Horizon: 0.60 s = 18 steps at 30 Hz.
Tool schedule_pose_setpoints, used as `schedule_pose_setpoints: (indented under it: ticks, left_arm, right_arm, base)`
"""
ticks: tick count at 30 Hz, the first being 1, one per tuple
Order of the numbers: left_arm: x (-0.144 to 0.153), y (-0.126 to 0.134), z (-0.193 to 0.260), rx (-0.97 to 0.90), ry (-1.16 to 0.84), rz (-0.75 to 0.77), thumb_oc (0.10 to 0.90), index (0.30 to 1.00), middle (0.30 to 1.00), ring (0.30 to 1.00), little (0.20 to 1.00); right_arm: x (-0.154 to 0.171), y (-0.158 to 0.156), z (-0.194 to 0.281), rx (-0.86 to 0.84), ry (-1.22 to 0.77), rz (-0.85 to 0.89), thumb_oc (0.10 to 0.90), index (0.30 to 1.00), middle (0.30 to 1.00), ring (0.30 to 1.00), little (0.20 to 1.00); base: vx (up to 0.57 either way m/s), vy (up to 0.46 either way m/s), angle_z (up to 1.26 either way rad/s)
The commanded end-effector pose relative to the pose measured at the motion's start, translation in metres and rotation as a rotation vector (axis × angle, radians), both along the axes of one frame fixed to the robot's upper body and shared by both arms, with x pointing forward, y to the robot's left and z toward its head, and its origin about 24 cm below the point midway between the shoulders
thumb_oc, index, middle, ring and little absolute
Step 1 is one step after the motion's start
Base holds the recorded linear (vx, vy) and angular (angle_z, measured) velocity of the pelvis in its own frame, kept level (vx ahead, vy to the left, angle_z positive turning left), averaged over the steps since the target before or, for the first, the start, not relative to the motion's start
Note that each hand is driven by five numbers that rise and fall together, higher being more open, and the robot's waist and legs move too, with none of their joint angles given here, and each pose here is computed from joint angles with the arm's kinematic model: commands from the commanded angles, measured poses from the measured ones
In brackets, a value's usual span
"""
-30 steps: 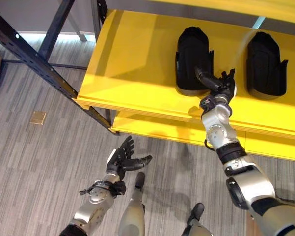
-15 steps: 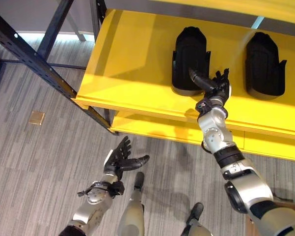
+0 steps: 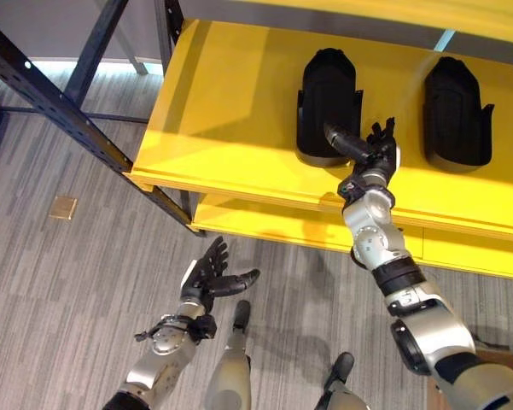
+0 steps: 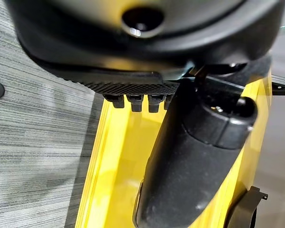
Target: Move parts from the plastic box to the shelf.
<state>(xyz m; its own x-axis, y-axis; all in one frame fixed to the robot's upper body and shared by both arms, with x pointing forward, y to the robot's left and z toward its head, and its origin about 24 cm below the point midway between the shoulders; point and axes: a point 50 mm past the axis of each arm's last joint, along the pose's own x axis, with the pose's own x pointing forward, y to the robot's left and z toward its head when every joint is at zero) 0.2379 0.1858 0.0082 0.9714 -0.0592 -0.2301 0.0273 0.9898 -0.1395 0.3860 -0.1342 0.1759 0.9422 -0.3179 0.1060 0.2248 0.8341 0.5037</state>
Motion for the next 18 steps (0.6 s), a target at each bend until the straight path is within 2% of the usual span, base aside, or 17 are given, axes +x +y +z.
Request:
schedule_pose_setpoints:
  ticks: [1, 18]
  left_arm:
    - [0.01, 0.007, 0.031, -0.039, -0.175, 0.035, 0.9, 1.0, 1.0, 1.0, 1.0]
    - [0.007, 0.008, 0.029, -0.035, -0.173, 0.046, 0.9, 1.0, 1.0, 1.0, 1.0]
  right_arm:
    - [-0.007, 0.001, 0.055, -0.082, -0.25, -0.01, 0.9, 1.0, 1.0, 1.0, 1.0]
    - [-0.003, 0.006, 0.042, -0.154, -0.194, -0.009, 0.9, 1.0, 1.0, 1.0, 1.0]
  base:
    - [0.0, -0.005, -0.07]
    - [0.0, 0.0, 0.0]
